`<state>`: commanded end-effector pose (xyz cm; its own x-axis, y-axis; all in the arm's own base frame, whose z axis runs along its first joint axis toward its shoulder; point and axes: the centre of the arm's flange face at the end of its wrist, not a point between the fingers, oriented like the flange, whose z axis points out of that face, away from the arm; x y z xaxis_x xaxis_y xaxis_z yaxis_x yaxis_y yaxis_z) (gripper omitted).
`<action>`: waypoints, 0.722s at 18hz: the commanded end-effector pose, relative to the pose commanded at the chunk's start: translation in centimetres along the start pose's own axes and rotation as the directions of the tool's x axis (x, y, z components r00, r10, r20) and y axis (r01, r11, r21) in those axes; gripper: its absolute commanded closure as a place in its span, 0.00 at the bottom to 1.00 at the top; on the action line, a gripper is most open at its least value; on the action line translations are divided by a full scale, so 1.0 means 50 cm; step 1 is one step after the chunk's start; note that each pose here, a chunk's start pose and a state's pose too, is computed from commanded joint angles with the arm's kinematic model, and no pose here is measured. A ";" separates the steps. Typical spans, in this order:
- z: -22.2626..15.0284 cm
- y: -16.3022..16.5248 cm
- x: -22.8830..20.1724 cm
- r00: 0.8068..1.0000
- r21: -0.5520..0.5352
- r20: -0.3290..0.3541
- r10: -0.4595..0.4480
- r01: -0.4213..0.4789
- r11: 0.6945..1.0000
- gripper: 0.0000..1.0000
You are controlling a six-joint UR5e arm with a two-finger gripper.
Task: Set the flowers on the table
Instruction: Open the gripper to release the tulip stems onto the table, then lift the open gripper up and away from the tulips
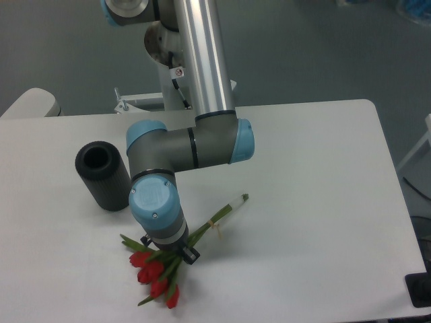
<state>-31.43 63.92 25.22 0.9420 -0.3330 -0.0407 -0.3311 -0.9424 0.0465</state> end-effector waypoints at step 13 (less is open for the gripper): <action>-0.108 0.130 -0.118 0.998 0.046 0.063 0.008 -0.011 0.999 0.00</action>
<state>-38.84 59.93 31.15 0.9341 -0.3417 -0.1033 -0.3434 -0.9392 0.0014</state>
